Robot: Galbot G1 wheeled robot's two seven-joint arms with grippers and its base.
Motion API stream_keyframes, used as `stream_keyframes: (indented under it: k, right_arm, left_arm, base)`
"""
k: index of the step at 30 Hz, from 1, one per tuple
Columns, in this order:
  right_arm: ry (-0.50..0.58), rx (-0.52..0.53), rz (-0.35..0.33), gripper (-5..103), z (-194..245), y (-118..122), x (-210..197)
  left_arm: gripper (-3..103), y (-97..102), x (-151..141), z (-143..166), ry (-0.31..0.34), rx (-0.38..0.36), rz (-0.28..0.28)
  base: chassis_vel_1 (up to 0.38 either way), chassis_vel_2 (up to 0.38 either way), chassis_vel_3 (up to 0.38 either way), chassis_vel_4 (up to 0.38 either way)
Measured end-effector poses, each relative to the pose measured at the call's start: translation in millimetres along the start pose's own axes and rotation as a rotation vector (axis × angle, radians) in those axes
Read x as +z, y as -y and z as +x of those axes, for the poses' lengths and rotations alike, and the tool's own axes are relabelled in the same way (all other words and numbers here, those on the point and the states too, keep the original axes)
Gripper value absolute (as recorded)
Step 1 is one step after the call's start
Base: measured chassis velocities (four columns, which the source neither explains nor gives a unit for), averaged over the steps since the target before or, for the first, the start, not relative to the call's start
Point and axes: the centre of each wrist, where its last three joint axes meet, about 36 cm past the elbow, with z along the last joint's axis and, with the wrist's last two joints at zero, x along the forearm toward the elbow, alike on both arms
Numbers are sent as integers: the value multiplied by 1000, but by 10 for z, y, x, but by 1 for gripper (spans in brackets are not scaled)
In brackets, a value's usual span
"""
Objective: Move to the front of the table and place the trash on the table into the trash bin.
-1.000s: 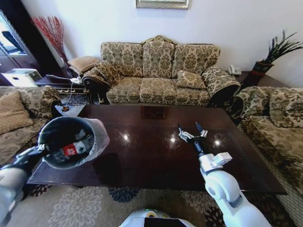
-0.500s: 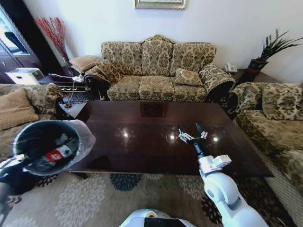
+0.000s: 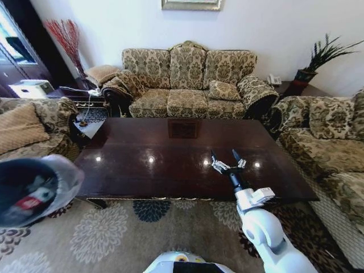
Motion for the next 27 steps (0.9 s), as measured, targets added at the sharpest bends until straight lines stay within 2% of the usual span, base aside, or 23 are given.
stream_keyframes:
  k: [3,5,6,9,10,12,13,14,15,17,18,19,21,23,27]
  right_arm:
    - [-3,-3,0,100,4,-31,51]
    - [5,-4,6,100,0,-39,83]
    - [5,-4,6,100,0,-39,83]
    - [32,7,8,100,-13,-41,126]
    - [32,7,8,100,-13,-41,126]
    - [43,16,7,100,-10,-32,126]
    - [50,25,11,100,-1,-12,125]
    - [50,25,11,100,-1,-12,125]
    - [51,28,14,100,2,0,123]
    - [60,36,26,100,10,45,105]
    - [64,40,29,100,17,62,90]
    - [64,40,29,100,17,62,90]
    - [69,46,38,100,49,93,50]
    - [68,48,41,100,63,104,43]
    - [67,75,62,100,160,189,13]
  left_arm:
    - [0,-293,99,-153,-12,-87,11]
    - [0,-435,166,-235,-21,-130,14]
    - [0,-435,166,-235,-21,-130,14]
    - [0,-708,512,-457,-73,-215,17]
    - [0,-708,512,-457,-73,-215,17]
    - [0,-842,849,-586,-144,-258,27]
    - [0,-928,1186,-693,-202,-289,33]
    - [0,-928,1186,-693,-202,-289,33]
    - [0,-953,1331,-734,-223,-300,29]
    - [0,-1031,1934,-897,-312,-341,13]
    - [0,-1055,2107,-935,-345,-351,19]
    - [0,-1055,2107,-935,-345,-351,19]
    - [0,-1089,2436,-999,-418,-373,47]
    - [0,-1095,2530,-1017,-437,-377,52]
    - [0,-1177,3148,-1163,-476,-380,79]
  base:
    - [-109,-83,135,93]
    - [-141,-161,162,179]
    - [-147,-192,162,190]
    - [-154,-242,158,211]
    - [-162,-209,153,221]
    - [-150,-169,128,128]
    - [-95,-95,100,103]
    - [-95,-95,100,103]
    - [-95,-95,34,39]
    - [-51,-11,22,23]
    - [0,0,0,0]
    - [0,0,0,0]
    - [9,36,-7,-15]
    - [49,72,-15,-34]
    - [0,0,0,0]
